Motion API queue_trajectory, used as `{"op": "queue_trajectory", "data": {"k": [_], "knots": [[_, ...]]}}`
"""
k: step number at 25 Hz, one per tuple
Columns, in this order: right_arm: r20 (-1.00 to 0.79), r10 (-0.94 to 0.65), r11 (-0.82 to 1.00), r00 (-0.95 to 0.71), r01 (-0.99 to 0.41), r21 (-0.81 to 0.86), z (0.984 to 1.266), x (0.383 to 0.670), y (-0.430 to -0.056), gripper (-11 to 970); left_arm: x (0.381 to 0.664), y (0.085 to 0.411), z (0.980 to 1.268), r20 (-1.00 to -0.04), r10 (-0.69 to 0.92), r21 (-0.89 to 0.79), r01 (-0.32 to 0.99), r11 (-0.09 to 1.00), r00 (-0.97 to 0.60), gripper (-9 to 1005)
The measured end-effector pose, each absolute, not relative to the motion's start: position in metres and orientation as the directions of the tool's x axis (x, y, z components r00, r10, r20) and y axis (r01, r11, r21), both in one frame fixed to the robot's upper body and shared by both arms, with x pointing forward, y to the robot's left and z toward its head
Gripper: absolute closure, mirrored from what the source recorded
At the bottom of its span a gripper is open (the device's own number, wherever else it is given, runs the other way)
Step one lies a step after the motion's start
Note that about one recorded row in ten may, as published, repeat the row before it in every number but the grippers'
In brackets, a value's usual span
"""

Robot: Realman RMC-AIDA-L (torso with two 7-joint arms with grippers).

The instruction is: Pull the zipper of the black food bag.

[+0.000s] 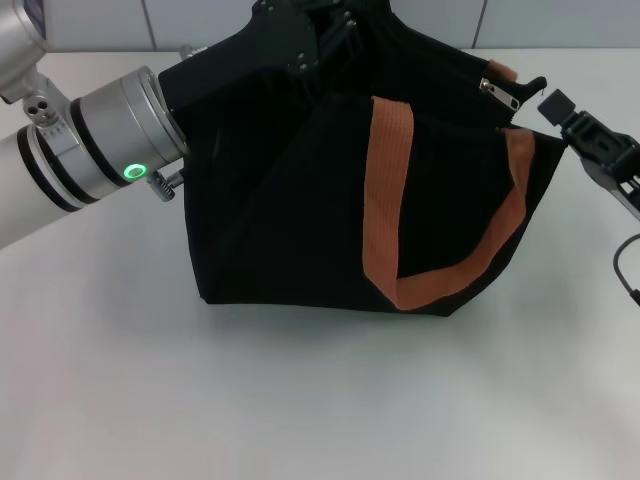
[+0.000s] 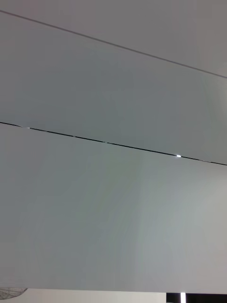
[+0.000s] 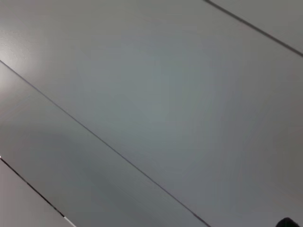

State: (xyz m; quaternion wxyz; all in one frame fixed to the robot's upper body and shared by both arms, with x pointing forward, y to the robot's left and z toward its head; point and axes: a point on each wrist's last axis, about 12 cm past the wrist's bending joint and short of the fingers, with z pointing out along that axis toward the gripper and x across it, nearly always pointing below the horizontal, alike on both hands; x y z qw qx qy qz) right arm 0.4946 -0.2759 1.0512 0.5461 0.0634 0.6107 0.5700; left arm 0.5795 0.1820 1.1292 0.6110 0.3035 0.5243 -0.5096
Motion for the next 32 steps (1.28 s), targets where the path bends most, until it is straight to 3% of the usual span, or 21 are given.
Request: {"op": "queue_trajectory", "data": {"k": [19,27,32], "knots": [[-0.671,0.676,0.374,-0.305,-0.642,0.669,1.057,0.489,-0.268,898,0.579,0.181,1.127,-0.949,-0.304,-0.174,0.939,0.296,-0.080,908],[-0.678,0.679,0.385,-0.282,-0.650,0.655,1.056,0.487,-0.263,591,0.579,0.182,1.127,-0.949,-0.305,-0.175,0.938,0.299,-0.080,906],[-0.674,0.679,0.400,-0.291,-0.624,0.671,1.053,0.490,-0.262,601,0.580,0.180,1.128,-0.950,-0.302,-0.172,0.940,0.296,-0.078,904]]}}
